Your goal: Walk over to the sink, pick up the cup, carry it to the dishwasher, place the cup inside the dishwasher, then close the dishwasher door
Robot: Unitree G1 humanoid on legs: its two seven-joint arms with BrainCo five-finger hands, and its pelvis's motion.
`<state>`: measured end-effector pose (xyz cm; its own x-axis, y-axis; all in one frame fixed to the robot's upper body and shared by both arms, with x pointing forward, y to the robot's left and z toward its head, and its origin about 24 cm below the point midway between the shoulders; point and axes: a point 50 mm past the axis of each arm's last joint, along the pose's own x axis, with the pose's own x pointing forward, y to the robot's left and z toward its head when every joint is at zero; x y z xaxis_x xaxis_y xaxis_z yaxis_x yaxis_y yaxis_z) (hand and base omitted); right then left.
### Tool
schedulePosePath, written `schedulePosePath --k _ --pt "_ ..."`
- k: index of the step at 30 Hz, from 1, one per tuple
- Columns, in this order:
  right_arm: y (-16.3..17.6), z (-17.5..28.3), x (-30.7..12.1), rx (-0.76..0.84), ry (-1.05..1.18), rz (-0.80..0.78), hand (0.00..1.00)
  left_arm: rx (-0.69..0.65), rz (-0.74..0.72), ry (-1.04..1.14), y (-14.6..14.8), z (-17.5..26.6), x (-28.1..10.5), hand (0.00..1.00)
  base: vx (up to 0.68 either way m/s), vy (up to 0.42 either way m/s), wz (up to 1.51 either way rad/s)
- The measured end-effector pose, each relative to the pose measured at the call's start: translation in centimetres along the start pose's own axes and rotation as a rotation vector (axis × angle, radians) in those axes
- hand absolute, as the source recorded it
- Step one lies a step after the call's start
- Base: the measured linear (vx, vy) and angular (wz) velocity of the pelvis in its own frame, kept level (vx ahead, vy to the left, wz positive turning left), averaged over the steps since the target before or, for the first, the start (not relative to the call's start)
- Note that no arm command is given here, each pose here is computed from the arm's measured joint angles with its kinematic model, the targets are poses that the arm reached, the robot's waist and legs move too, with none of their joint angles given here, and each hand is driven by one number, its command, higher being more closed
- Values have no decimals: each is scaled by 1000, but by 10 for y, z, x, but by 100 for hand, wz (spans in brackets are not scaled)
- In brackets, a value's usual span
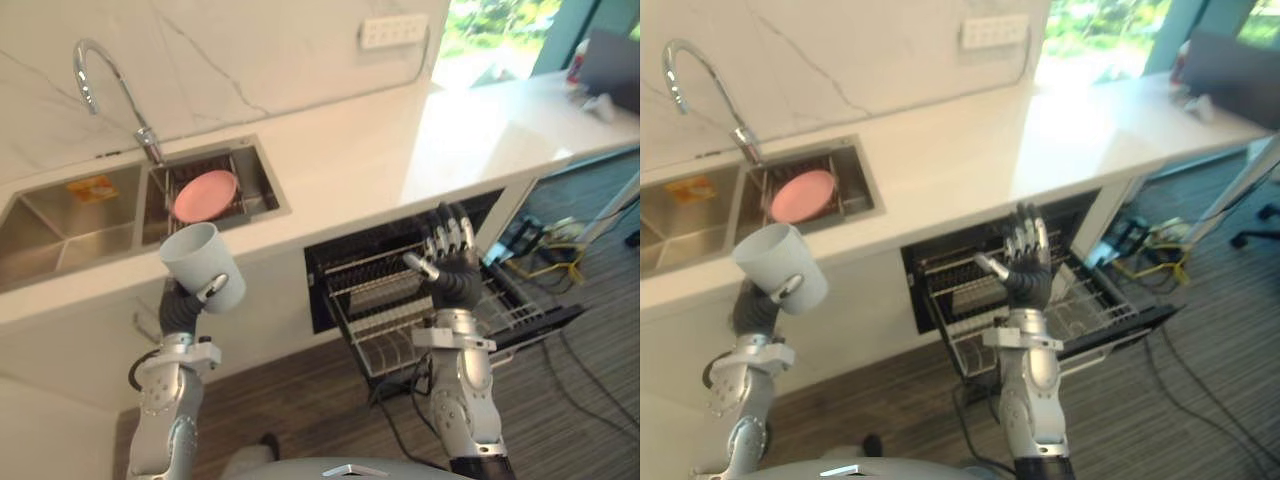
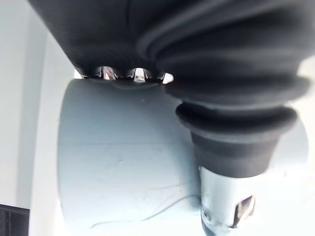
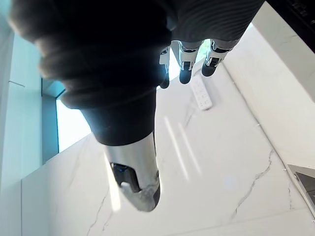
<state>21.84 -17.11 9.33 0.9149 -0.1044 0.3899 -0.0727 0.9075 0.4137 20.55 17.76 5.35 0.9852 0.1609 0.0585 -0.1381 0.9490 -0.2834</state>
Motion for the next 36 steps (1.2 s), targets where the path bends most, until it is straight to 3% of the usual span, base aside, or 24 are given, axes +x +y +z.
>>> schedulePosePath --k 8,17,26,33,36 --pt "7 -11 -2 107 19 -41 0 30 10 -110 5 22 17 100 50 113 -26" --pt "14 -18 -3 146 80 52 0 -65 -156 -138 -39 20 29 100 -90 25 -38" --pt "28 -22 3 177 125 142 0 -114 -196 -75 -69 5 40 100 -60 5 -31" --pt "41 -25 7 210 164 218 0 17 -233 -100 -101 2 49 100 -25 -12 -21" --pt "42 -23 7 206 174 242 0 109 -155 -126 -100 0 49 100 -9 -17 -12"
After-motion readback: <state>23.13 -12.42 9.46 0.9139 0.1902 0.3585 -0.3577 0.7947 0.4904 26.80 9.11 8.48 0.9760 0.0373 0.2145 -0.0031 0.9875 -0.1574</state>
